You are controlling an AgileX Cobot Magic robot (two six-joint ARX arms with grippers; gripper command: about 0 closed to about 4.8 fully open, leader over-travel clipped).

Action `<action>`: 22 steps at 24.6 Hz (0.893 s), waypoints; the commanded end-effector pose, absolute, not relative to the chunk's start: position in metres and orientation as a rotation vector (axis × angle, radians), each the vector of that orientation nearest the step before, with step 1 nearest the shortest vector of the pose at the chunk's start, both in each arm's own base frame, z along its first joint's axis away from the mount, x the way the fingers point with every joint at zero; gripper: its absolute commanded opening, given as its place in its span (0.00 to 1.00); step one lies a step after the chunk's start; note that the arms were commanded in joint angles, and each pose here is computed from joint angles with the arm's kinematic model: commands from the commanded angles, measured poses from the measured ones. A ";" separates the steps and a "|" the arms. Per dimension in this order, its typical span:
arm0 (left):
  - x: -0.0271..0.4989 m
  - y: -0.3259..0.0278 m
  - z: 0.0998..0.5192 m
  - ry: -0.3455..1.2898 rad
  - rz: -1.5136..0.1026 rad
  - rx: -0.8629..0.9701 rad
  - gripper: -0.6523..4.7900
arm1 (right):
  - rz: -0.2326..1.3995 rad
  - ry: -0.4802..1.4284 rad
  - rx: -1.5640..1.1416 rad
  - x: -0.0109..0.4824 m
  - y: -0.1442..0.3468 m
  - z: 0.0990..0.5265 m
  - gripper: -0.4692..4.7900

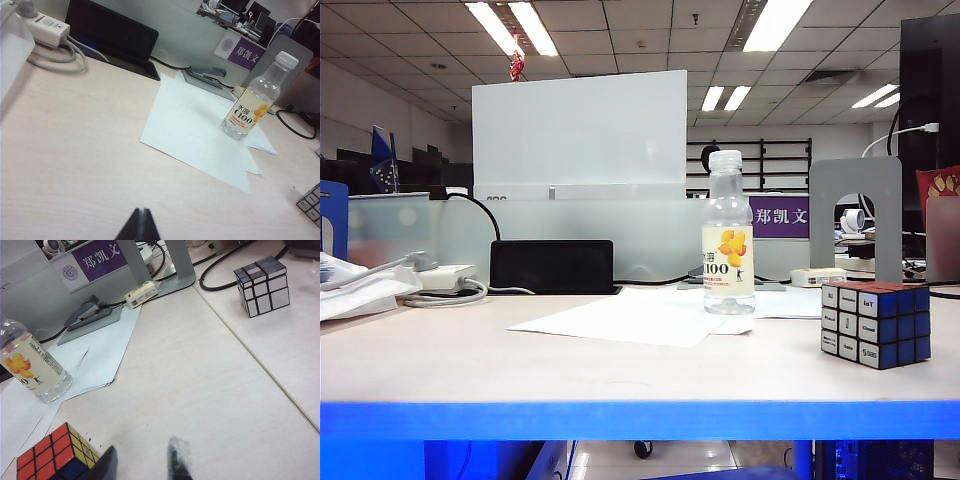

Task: Rotate the Rubik's Cube so that the bottom side is facing up.

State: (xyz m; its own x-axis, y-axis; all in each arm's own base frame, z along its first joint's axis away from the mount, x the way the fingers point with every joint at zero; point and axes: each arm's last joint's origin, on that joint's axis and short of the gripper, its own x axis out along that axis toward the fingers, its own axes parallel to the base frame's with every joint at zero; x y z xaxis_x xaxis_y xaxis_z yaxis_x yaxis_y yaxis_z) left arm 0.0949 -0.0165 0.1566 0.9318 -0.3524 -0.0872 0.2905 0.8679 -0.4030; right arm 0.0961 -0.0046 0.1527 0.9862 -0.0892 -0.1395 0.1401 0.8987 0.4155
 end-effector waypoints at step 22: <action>0.095 -0.015 0.157 0.117 -0.321 -0.170 0.12 | -0.073 0.137 0.290 0.096 -0.003 0.151 0.35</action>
State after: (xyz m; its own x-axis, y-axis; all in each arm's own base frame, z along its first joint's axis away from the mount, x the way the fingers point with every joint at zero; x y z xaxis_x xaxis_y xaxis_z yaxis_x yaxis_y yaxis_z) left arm 0.0952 -0.0157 0.1565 0.9409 -0.3269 -0.0886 0.3036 0.9300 -0.2074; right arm 0.0959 -0.0036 0.1511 0.9862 -0.0549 -0.1559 0.0978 0.9543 0.2823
